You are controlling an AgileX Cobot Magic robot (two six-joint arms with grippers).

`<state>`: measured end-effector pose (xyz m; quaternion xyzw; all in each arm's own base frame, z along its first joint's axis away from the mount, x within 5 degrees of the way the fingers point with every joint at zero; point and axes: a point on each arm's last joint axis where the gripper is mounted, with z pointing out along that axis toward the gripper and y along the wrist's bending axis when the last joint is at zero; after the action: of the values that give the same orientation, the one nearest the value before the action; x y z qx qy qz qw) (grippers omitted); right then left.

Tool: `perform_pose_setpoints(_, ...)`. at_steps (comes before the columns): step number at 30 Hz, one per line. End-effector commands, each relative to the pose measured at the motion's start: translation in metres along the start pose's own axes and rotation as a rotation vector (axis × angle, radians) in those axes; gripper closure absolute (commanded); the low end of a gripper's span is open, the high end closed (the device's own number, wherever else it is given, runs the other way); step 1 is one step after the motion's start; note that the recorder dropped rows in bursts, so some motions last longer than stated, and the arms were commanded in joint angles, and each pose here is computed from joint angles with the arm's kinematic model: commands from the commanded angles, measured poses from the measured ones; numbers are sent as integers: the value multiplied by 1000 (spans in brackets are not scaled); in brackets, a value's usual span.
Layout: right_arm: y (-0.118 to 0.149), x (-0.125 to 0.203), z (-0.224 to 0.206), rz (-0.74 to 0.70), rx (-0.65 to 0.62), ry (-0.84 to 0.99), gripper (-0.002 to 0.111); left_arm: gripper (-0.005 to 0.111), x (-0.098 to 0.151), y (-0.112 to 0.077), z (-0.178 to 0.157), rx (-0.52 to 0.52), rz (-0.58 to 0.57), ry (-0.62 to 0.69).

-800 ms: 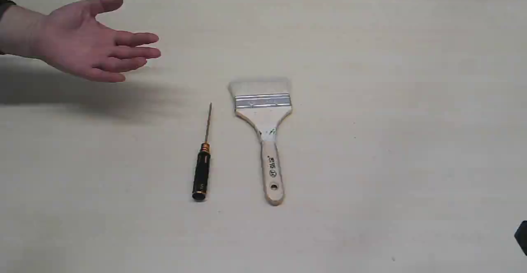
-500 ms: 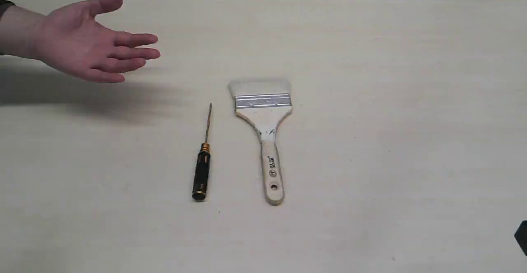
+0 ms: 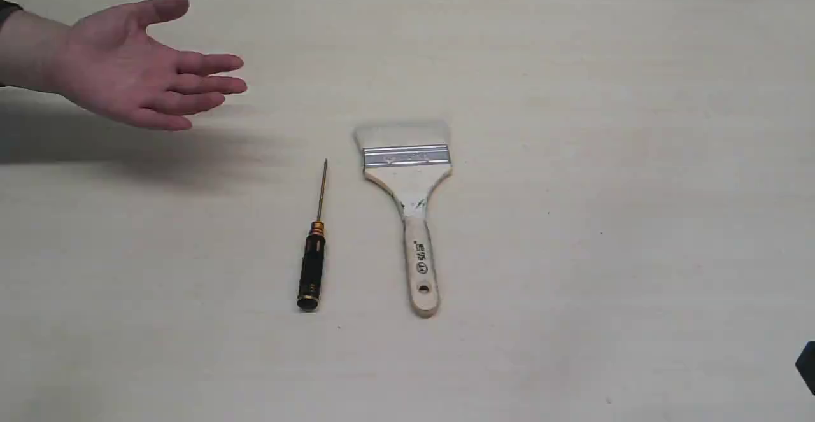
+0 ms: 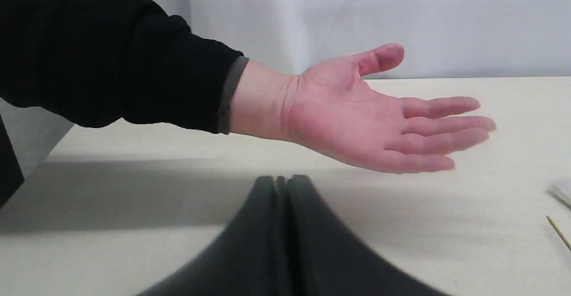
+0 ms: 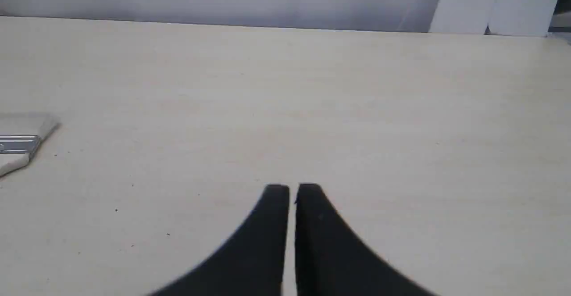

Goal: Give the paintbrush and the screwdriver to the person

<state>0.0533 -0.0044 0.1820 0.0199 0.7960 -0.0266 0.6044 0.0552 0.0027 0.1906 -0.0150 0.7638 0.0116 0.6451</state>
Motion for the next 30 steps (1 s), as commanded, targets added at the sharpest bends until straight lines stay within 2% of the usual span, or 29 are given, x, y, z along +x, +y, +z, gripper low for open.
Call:
perform_pose_setpoints(1,0,-1,0,-24,3,-27,104,107,0,-1,0,9,-3,-9)
perform_pose_setpoints(4,0,-11,-1,-53,2,-139,104,107,0,-1,0,9,-3,-6)
perform_pose_setpoints(12,3,-49,-15,-55,-15,-582,104,107,0,-1,0,9,-3,-6)
perform_pose_setpoints(21,3,-55,-19,-55,-18,-662,104,107,0,-1,0,9,-3,-6)
perform_pose_setpoints(22,3,-56,-20,-35,-26,-679,104,107,0,-1,0,9,-3,-6)
perform_pose_setpoints(23,3,-57,-21,50,-55,-686,104,107,0,-1,0,9,-3,-6)
perform_pose_setpoints(25,3,-55,-20,410,-177,-650,104,107,0,-1,0,9,-3,-6)
perform_pose_setpoints(26,3,-54,-19,547,-228,-627,104,107,0,-1,0,9,-3,-6)
perform_pose_setpoints(27,4,-54,-19,558,-241,-622,104,107,0,-1,0,9,-3,-6)
perform_pose_setpoints(30,14,-58,-23,363,-308,-663,104,107,0,-1,0,10,-5,-4)
